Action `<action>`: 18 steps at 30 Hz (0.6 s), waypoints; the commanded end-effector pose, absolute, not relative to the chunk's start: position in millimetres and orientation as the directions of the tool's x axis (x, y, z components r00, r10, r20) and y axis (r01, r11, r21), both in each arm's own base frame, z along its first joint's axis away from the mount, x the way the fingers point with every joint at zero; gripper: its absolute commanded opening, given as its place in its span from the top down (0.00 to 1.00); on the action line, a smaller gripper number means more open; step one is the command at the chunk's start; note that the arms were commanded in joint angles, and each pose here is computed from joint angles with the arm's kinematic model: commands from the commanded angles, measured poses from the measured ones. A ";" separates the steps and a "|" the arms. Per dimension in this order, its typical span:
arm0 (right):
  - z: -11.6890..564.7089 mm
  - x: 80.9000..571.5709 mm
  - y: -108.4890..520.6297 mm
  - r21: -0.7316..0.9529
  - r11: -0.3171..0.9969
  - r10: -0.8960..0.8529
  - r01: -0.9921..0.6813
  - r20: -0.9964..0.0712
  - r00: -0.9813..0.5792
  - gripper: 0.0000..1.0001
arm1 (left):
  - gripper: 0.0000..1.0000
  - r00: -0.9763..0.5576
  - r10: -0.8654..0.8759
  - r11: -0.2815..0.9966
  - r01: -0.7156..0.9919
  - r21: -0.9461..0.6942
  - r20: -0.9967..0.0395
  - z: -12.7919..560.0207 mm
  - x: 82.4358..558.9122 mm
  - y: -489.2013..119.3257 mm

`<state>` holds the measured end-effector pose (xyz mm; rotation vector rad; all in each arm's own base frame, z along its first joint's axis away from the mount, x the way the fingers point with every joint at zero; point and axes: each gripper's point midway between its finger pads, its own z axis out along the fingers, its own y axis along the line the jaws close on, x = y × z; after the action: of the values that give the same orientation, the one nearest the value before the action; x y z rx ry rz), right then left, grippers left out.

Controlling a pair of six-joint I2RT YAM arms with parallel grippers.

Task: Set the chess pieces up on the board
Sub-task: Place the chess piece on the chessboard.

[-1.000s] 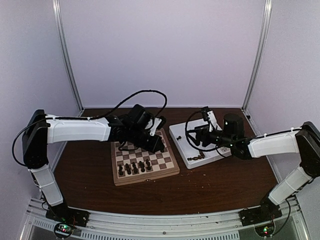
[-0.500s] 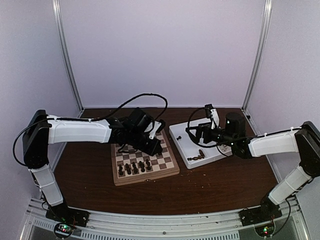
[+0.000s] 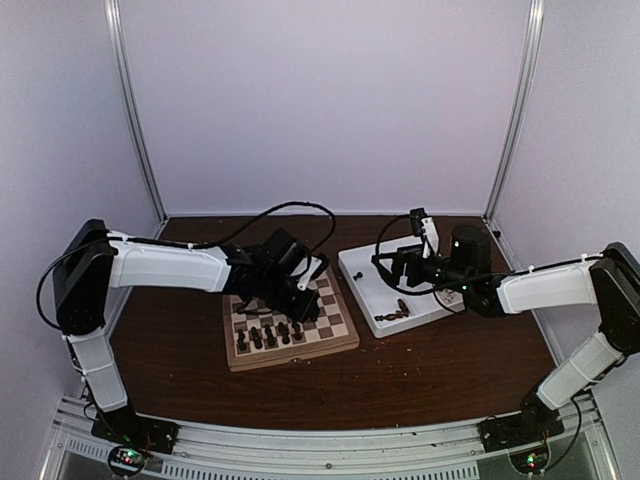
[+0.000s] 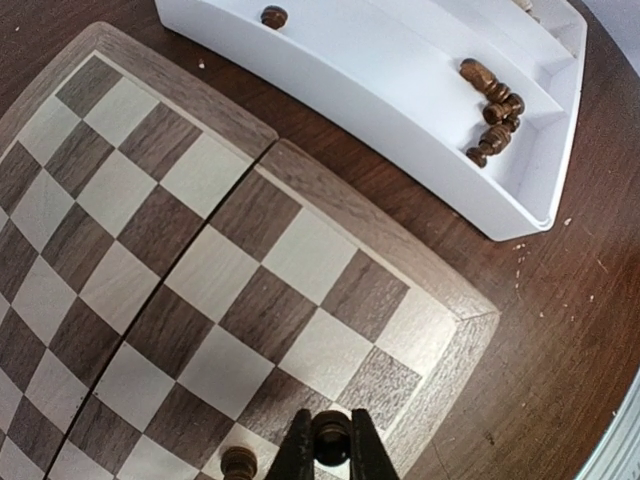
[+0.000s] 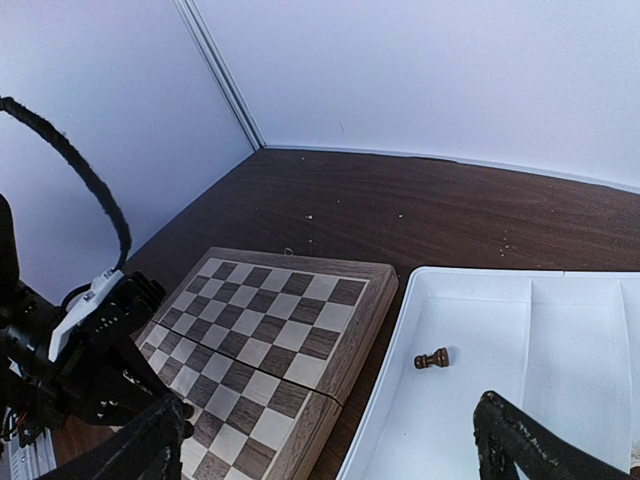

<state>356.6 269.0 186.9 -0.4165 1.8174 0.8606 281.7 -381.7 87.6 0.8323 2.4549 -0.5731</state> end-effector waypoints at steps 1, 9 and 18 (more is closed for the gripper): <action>188.4 359.9 266.6 0.359 0.687 0.116 -0.632 -0.912 -0.392 0.00 | 1.00 -0.684 0.469 0.731 0.655 -0.188 -0.558 75.1 284.6 -380.2; 188.5 360.3 266.8 0.358 0.685 0.114 -0.634 -0.913 -0.392 0.00 | 1.00 -0.690 0.496 0.743 0.651 -0.153 -0.527 65.4 288.1 -377.8; 188.5 360.0 267.5 0.359 0.682 0.114 -0.637 -0.913 -0.393 0.00 | 1.00 -0.694 0.501 0.750 0.646 -0.141 -0.516 63.6 288.7 -375.4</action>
<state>356.7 268.8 186.9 -0.4163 1.8174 0.8607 285.0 -371.7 62.2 0.8566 2.5075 -0.4561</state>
